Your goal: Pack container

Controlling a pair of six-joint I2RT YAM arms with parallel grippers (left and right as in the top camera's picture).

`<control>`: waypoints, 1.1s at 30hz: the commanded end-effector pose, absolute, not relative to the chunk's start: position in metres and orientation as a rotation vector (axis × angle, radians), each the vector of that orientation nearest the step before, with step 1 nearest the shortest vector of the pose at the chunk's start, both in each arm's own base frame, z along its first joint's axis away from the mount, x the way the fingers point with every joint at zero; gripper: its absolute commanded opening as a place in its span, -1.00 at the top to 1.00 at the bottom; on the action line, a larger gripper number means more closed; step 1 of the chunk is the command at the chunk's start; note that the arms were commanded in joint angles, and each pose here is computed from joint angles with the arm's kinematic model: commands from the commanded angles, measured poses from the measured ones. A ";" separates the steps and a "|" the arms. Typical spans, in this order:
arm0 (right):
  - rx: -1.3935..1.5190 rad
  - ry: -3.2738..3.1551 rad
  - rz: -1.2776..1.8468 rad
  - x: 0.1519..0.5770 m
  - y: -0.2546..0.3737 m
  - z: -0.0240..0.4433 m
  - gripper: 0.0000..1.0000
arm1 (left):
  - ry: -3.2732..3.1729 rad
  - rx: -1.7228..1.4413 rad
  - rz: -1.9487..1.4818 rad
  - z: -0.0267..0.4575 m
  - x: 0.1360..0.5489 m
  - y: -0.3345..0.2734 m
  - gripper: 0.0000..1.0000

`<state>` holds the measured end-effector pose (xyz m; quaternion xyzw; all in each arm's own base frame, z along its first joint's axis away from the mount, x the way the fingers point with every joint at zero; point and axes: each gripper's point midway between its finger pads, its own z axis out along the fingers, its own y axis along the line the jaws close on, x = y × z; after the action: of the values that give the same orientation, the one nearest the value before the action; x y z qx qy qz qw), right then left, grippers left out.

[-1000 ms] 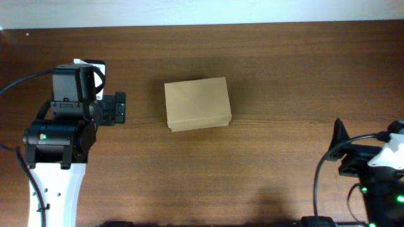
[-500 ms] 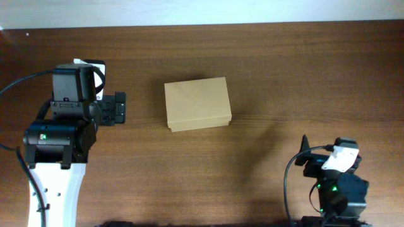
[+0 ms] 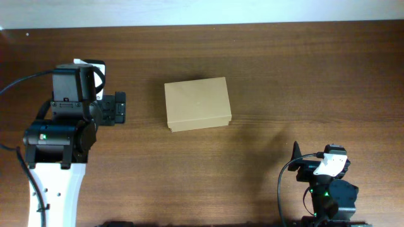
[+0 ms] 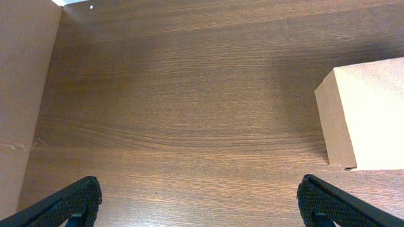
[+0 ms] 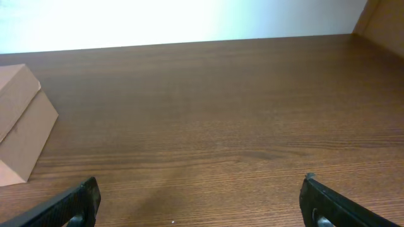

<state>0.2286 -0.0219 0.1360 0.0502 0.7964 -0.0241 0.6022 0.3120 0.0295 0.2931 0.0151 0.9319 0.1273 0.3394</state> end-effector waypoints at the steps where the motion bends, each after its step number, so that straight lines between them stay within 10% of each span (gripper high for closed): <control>1: 0.124 1.839 -0.042 0.229 -0.022 0.135 -0.98 | 2.417 0.008 0.333 0.296 0.311 0.032 -0.99; 33: 0.125 1.839 -0.041 0.229 -0.022 0.135 -0.97 | 1.542 -0.124 0.269 0.380 0.290 0.037 -0.99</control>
<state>0.2289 -0.0212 0.1366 0.0492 0.7954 -0.0222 0.6036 0.2822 0.0353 0.4337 -0.0574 0.6854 0.1128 0.7171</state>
